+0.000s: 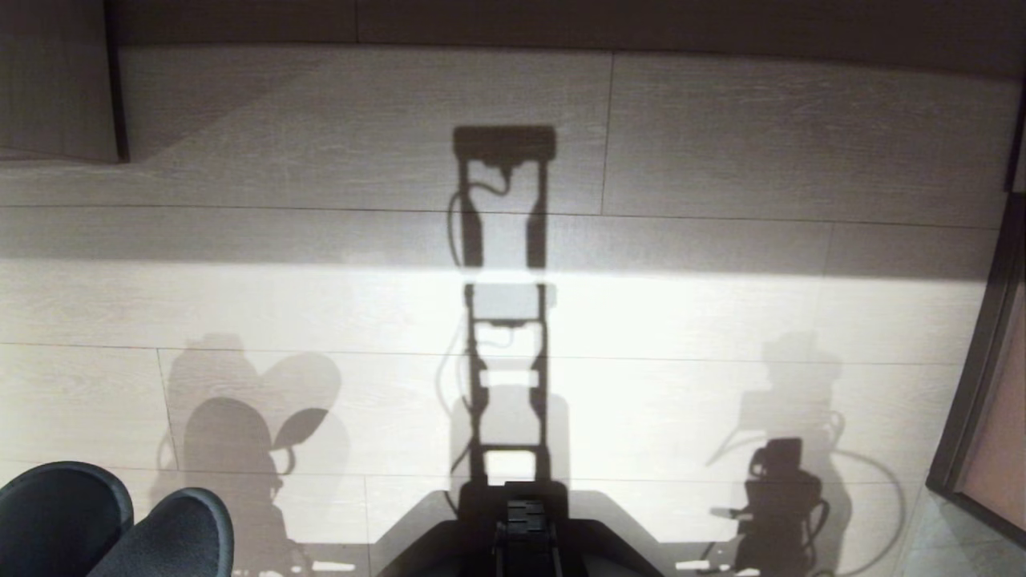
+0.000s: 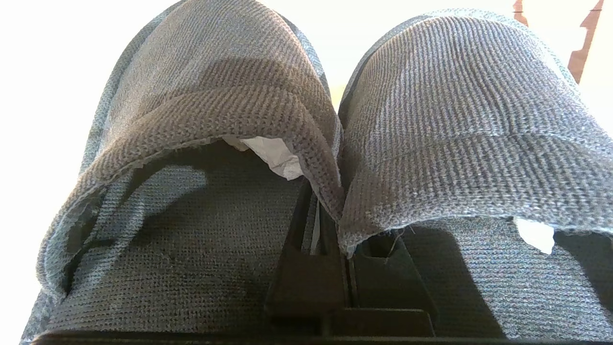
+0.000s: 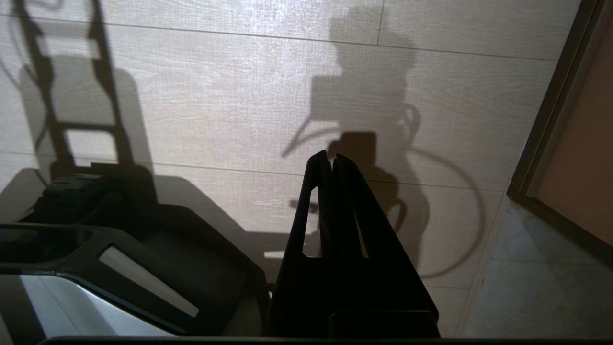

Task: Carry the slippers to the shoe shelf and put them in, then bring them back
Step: Place the slippers on the floor

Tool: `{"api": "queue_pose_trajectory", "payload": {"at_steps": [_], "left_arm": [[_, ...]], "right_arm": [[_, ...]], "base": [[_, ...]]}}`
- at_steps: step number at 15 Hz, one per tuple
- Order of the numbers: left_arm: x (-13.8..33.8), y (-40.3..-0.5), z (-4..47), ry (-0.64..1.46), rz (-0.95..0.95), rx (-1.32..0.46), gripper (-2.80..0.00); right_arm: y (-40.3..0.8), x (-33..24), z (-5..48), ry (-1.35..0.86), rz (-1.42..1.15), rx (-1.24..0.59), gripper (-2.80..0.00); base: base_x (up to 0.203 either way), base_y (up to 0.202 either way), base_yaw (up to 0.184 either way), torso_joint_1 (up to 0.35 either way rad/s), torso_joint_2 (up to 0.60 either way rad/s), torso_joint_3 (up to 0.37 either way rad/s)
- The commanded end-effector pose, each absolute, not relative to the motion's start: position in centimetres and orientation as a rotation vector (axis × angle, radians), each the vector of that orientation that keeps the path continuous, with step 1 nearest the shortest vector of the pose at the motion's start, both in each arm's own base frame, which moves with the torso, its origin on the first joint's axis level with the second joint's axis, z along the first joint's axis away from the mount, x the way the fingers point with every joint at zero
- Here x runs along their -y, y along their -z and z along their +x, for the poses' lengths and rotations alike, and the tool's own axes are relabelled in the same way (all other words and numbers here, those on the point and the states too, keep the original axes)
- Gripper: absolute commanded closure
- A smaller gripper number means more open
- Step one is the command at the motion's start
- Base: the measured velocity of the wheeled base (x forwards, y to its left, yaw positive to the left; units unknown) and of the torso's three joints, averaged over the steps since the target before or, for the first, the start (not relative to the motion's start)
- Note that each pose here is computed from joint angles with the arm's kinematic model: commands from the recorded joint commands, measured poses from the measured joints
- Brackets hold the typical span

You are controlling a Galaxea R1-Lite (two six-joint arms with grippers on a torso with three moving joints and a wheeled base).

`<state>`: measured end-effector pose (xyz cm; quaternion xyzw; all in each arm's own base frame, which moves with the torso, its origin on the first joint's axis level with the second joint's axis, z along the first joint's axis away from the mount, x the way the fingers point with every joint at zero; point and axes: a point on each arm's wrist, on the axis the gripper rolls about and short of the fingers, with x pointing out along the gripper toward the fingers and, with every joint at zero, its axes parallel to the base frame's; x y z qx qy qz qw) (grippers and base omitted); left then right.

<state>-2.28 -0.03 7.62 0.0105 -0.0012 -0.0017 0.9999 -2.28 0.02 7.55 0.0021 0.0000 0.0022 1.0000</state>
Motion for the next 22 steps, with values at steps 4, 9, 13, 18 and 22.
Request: {"api": "queue_pose_trajectory", "payload": {"at_steps": [4,9,13,18,22], "left_arm": [[0.0,-9.1,-2.8,0.006,0.011,0.051,0.00],[0.1,-16.9,-4.1,0.033,0.010,0.093,0.00],[0.1,-21.7,-1.2,0.027,-0.006,0.003,0.00],[-0.1,-24.5,5.6,-0.052,-0.030,-0.006,0.00],[-0.3,-24.3,10.9,-0.115,-0.049,0.099,0.00]], "right_arm": [[-7.5,0.0,-2.3,-0.005,0.005,0.002,0.00],[-7.5,0.0,-2.3,-0.005,0.005,0.002,0.00],[-7.5,0.0,-2.3,-0.005,0.005,0.002,0.00],[-7.5,0.0,-2.3,-0.005,0.005,0.002,0.00],[-7.5,0.0,-2.3,-0.006,0.005,0.002,0.00]], "base": [[0.000,0.000,0.000,0.000,0.00,0.000],[0.000,0.000,0.000,0.000,0.00,0.000],[0.000,0.000,0.000,0.000,0.00,0.000],[0.000,0.000,0.000,0.000,0.00,0.000],[0.000,0.000,0.000,0.000,0.00,0.000]]}}
